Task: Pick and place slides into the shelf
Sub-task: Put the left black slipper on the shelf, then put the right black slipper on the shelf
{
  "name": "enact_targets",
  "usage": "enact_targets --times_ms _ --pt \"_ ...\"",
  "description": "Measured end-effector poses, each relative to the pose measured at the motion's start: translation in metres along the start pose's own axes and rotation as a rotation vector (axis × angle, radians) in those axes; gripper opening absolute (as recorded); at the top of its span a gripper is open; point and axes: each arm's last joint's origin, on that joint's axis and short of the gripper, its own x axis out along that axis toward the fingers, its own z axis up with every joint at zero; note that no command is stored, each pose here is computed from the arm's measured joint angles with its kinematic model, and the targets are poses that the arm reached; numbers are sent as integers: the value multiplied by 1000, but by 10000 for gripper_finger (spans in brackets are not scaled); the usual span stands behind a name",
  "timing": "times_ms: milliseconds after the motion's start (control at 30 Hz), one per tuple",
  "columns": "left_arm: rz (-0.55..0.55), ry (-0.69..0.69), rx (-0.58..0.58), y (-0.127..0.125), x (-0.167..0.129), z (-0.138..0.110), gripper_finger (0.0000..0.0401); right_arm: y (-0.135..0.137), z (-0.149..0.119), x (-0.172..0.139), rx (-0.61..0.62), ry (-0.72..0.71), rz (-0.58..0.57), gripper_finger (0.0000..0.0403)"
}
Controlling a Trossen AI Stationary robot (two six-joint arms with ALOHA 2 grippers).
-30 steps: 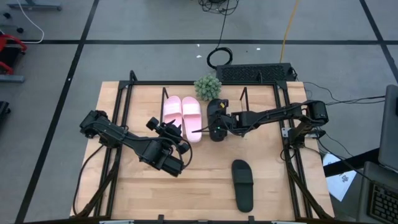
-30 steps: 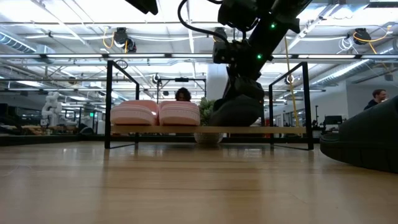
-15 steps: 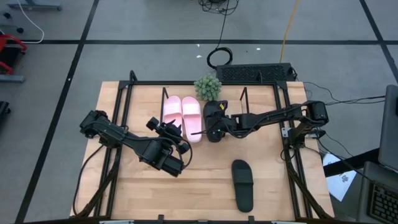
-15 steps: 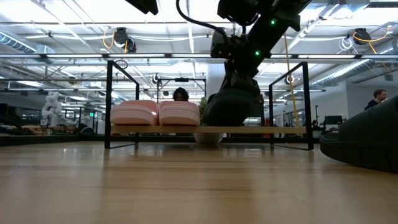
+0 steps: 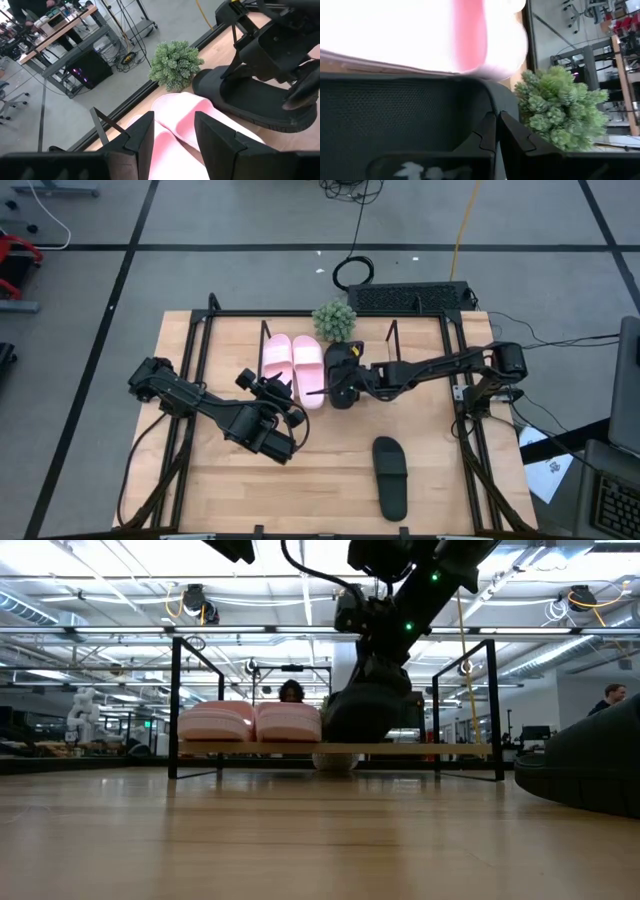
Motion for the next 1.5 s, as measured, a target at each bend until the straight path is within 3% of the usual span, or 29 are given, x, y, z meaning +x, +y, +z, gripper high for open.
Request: enact_targets --times_ms 300,467,1100,1300,1500 --pt "-6 6 -7 -1 0 0 145 14 -3 20 -34 39 14 2" --pt "-11 8 -5 -1 0 0 145 15 -2 23 -32 33 3 27" --pt "-18 21 -8 -2 0 0 145 16 5 9 -25 -9 -17 135" --pt "-18 21 -8 -2 0 0 145 23 6 -2 -79 9 -64 153" --pt "-19 22 -11 -2 0 0 145 19 12 -25 -57 -44 -62 160"
